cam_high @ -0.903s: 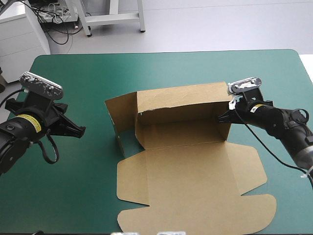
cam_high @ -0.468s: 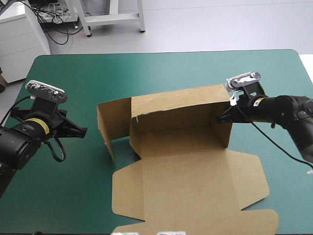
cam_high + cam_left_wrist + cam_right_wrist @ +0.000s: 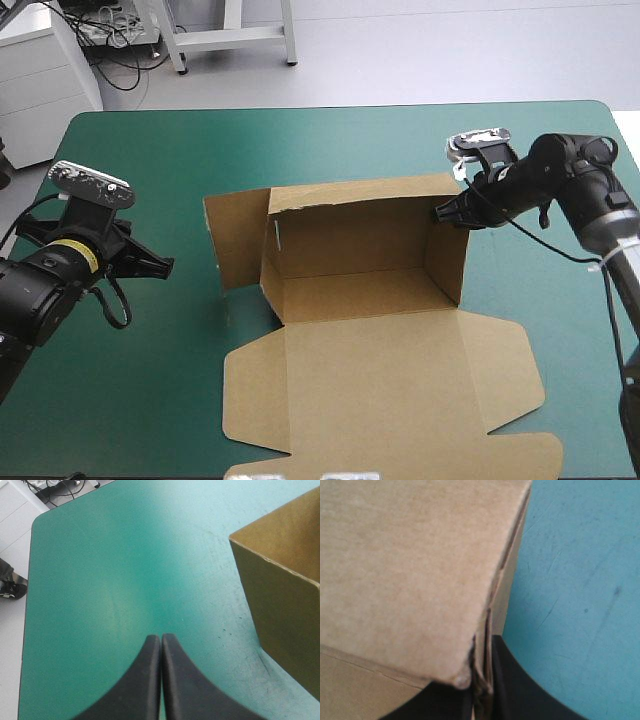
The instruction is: Fold the box
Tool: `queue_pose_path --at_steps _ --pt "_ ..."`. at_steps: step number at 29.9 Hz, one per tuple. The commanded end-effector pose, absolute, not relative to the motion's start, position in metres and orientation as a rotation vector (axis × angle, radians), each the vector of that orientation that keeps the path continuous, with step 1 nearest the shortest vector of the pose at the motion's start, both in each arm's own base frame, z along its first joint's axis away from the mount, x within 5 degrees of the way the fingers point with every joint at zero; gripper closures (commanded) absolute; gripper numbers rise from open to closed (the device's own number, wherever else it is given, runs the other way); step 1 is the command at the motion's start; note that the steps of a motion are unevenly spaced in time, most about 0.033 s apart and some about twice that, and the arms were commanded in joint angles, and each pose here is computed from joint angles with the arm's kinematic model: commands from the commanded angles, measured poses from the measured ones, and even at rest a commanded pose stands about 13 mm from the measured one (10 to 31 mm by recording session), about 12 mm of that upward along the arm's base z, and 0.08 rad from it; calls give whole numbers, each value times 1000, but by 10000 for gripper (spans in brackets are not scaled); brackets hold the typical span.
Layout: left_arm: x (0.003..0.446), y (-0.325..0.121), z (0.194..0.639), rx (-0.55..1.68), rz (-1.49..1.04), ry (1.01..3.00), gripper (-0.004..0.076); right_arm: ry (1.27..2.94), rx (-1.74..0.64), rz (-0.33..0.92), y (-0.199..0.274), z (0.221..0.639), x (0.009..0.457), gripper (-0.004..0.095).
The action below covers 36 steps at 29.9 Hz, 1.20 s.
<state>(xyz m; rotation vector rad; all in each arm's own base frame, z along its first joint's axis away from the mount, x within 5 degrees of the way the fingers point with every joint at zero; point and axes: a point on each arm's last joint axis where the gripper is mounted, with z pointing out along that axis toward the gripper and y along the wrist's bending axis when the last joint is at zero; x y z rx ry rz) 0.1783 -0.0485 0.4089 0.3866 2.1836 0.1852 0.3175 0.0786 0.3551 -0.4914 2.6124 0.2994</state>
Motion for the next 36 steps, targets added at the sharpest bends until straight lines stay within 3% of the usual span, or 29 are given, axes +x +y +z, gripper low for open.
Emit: queue_pose_path --at_steps 1,8,12,15,19,21,36 --pt "178 -47 424 360 167 2083 733 2611 -485 304 82 352 339 930" --pt "178 -48 424 358 161 2073 733 2621 -467 314 91 337 387 928" --pt "179 -48 425 359 160 2071 733 2610 -462 329 94 337 398 842" --pt "179 -48 424 359 160 2071 733 2573 -473 334 95 342 401 623" --pt "179 -48 425 360 159 2069 733 2556 -480 334 95 347 401 234" --pt "179 -48 425 360 159 2069 733 2560 -478 338 95 352 399 115" --pt "179 -48 425 353 156 2069 733 2460 -500 318 88 416 359 102"
